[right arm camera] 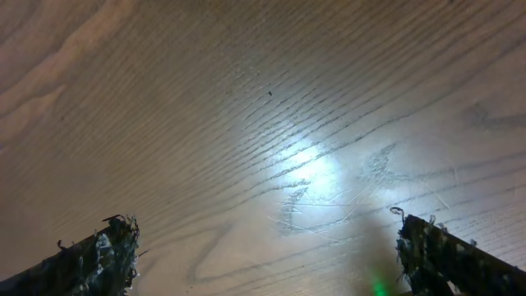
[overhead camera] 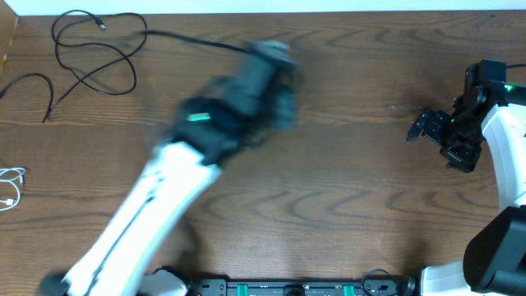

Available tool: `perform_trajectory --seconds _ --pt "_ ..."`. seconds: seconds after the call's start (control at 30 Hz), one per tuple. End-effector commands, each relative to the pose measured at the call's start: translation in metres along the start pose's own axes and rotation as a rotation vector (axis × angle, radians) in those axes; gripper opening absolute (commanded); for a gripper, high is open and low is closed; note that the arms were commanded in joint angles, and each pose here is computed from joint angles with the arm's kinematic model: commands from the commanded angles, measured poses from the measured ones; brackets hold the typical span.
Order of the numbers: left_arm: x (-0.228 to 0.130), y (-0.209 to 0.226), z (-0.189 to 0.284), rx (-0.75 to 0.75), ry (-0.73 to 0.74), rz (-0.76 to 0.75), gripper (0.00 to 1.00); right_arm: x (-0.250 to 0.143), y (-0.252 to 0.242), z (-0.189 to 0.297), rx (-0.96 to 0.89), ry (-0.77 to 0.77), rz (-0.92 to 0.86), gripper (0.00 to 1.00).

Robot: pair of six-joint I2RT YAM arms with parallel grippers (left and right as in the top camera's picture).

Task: Untangle cables

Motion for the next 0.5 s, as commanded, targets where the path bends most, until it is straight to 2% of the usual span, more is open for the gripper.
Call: perform_trajectory --seconds 0.0,0.07,0.2,0.3,0.47 --pt "0.007 0.058 0.060 0.113 -0.143 0.254 0.07 0.001 -0.001 -0.004 -0.004 0.004 0.001 0.99" --pt "-0.001 0.099 0.099 0.208 -0.231 0.459 0.07 0.002 0.000 -0.004 0.001 -0.002 0.001 0.99" --pt "-0.019 0.138 0.140 0.336 -0.324 0.659 0.07 0.002 0.001 -0.004 0.003 -0.004 0.002 0.99" --pt "-0.031 0.154 0.156 0.385 -0.337 0.747 0.08 0.002 0.001 -0.004 0.005 -0.006 0.002 0.99" --pt "-0.043 0.177 0.156 0.440 -0.295 0.841 0.07 0.002 0.001 -0.004 0.008 -0.004 0.003 0.99"
Point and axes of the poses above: each gripper's point midway between its finger pads, its own z axis back along the fingers, its own y axis along the line the jaws close on, x = y × z, the point moved 10 cm from there along z, back along the fingers, and after that the axes turned 14 degrees about -z, right-handed, at the moved point
